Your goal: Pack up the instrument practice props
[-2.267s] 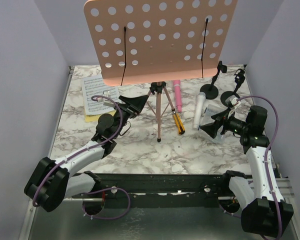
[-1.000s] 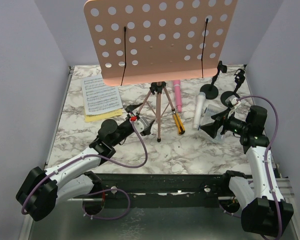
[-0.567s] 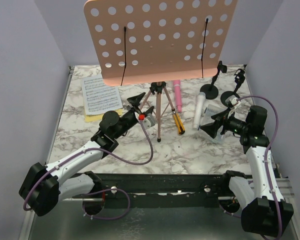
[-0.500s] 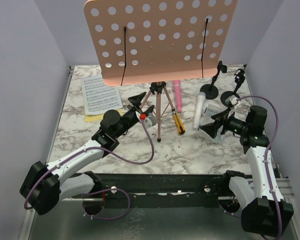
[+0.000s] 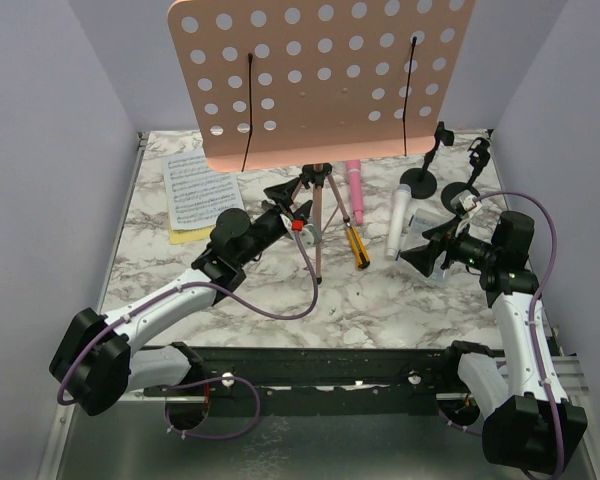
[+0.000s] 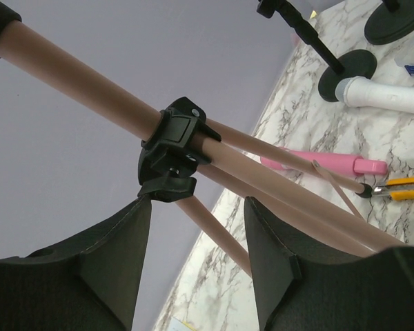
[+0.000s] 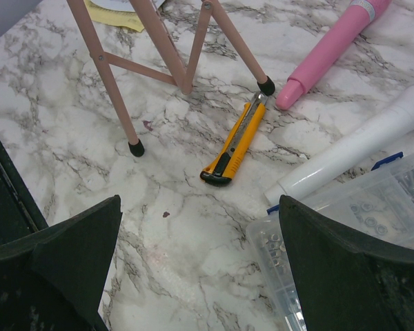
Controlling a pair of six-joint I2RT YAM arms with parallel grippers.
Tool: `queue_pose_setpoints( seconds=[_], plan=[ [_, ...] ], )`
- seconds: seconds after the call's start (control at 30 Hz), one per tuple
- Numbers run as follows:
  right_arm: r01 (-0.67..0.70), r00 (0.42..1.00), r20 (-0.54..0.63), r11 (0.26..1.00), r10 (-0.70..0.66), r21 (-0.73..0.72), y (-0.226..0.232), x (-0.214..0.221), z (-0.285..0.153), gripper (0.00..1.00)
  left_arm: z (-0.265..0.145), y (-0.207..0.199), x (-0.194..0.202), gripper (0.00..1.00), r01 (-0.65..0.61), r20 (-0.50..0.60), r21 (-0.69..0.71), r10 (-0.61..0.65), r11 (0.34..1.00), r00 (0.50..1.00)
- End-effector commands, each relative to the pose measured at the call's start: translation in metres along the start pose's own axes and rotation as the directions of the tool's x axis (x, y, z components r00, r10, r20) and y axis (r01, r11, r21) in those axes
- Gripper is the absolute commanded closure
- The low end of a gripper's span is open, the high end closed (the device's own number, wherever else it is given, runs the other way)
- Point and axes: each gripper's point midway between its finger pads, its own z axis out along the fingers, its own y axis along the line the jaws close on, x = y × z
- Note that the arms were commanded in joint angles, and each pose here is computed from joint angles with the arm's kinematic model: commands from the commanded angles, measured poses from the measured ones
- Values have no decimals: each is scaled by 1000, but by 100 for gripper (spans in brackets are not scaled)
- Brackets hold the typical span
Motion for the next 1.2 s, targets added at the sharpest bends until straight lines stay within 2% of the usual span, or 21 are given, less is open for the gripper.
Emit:
queue_pose_setpoints(
  seconds=[0.0,0.33,0.87,1.17],
  plan=[
    [17,1000,-1,1000,-17,14,-3,2,-1,0,9,14,-7,43,-26,9,-21,26,999,1000],
    [21,1000,1,1000,-21,15,-2,2,-2,0,15,20,-1,47,-22,-12,-33,21,999,1000],
    [24,1000,3,1000,-25,16,-2,1,-2,1,-7,28,-31,45,100,134,7,-100,995,986],
    [27,1000,4,1000,-27,15,-1,0,-2,1,5,20,-23,45,124,137,83,-134,989,981]
  ],
)
